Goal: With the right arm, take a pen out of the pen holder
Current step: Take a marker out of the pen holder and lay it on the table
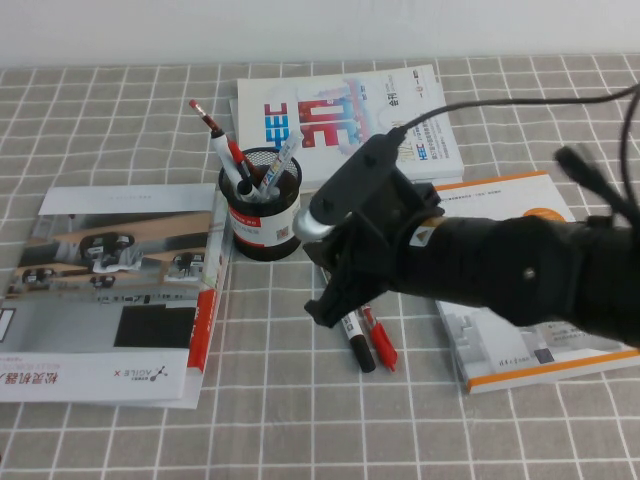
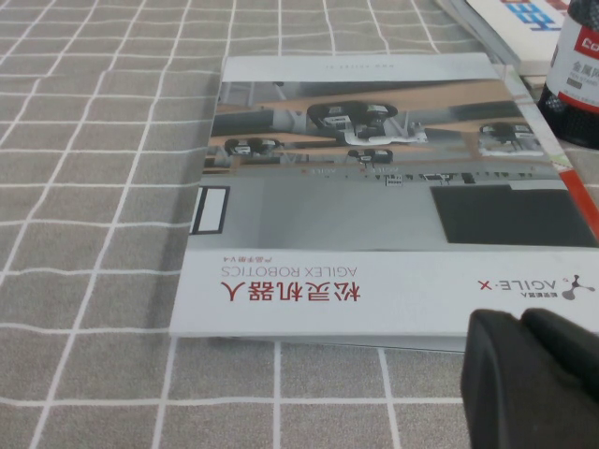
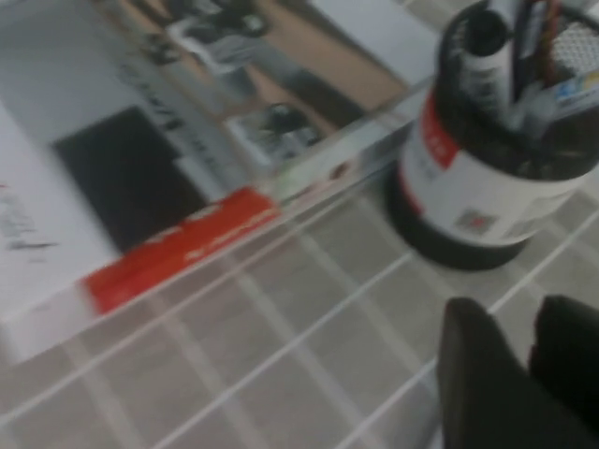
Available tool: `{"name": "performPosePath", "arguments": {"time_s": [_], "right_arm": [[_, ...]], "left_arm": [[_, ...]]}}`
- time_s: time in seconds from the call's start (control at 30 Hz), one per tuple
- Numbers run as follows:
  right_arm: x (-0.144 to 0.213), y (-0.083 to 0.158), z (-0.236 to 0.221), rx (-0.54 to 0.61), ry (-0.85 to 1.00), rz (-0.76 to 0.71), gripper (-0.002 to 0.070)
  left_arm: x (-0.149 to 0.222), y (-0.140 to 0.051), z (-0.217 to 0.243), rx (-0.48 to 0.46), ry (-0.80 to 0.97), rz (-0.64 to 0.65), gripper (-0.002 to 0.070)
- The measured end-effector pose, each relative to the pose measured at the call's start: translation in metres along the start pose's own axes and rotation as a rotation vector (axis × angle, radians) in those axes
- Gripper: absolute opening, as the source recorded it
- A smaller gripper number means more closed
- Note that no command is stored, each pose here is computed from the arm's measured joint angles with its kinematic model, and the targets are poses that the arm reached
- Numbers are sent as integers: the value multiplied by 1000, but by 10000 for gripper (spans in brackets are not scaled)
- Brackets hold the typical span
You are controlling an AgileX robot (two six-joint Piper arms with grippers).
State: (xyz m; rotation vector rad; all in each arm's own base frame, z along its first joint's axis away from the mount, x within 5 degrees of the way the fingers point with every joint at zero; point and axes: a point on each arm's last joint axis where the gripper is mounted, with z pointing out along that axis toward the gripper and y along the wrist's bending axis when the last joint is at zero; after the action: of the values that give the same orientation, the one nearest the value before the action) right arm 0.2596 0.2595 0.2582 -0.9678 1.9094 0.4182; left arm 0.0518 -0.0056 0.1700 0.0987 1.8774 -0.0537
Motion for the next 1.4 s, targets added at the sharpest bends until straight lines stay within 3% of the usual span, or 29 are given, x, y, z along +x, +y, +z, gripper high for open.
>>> {"name": "performPosePath", "arguments": {"time_s": [0.2,0.33,0.63,1.4], "right_arm": [[7,-10,29,128,-100,-69,355],[8,-12,45,162,-222,-78,422],[3,-17,69,43,-460,-99,437],[-4,-17,123,1,-433,-236,412]], "left_arm": [[0,0,0,0,0,0,-3],[0,0,0,0,0,0,-3],[0,0,0,0,0,0,-3],[0,0,0,0,0,0,-3]]}}
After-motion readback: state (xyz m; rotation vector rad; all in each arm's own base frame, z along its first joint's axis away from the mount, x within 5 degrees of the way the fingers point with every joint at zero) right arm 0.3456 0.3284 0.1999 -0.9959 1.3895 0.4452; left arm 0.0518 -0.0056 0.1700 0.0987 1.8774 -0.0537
